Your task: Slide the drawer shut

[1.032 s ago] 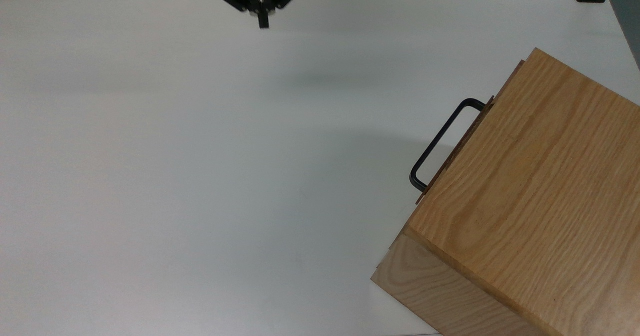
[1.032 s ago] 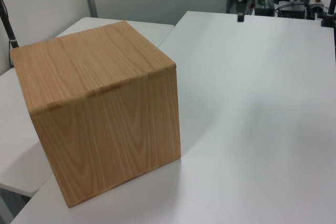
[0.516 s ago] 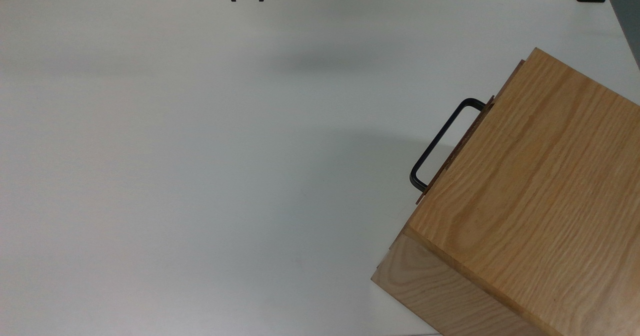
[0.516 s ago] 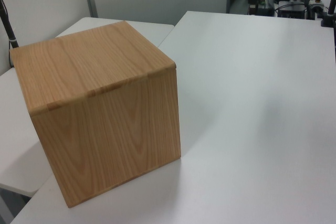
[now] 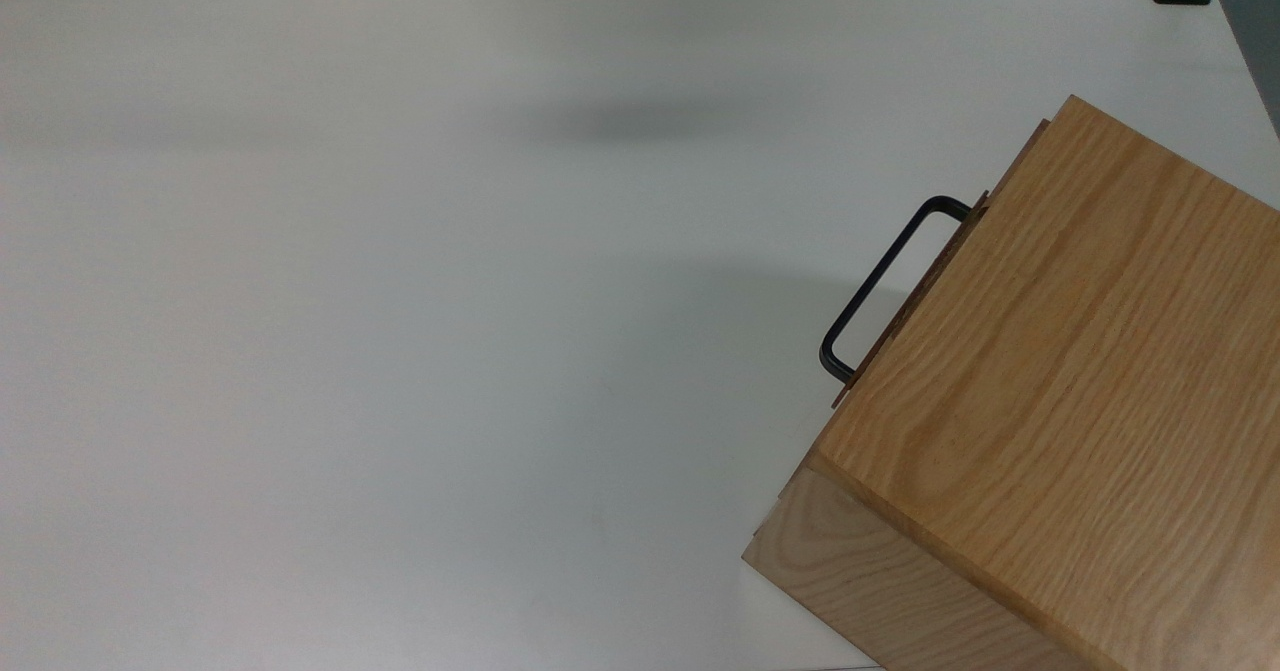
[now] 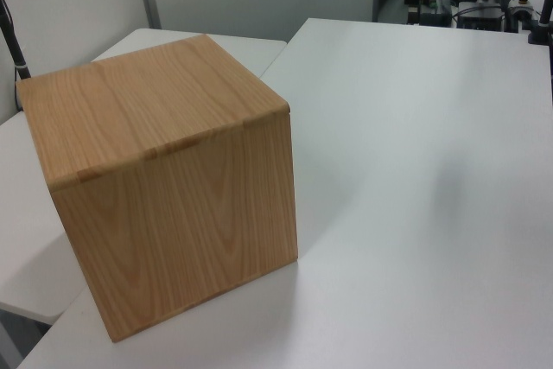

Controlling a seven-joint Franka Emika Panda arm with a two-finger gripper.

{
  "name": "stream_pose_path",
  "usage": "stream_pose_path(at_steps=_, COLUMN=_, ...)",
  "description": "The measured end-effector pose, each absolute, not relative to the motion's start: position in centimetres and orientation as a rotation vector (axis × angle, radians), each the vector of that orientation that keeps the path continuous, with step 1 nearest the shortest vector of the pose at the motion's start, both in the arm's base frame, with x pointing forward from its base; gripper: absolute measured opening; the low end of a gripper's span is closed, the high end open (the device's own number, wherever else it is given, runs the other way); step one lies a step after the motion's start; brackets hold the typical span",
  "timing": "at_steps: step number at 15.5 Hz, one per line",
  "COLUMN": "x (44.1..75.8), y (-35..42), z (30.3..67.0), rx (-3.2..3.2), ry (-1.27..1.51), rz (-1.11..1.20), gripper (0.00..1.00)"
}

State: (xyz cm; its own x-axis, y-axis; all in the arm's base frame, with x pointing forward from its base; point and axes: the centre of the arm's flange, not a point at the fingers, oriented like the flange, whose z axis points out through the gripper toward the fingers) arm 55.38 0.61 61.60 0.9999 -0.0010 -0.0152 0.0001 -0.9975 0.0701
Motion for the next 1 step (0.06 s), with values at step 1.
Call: stream_pose_path(at_steps=1, x=55.38, y=0.57, z=61.61, rx=3.068, ry=-0.018, rz=-0.023, gripper=1.0)
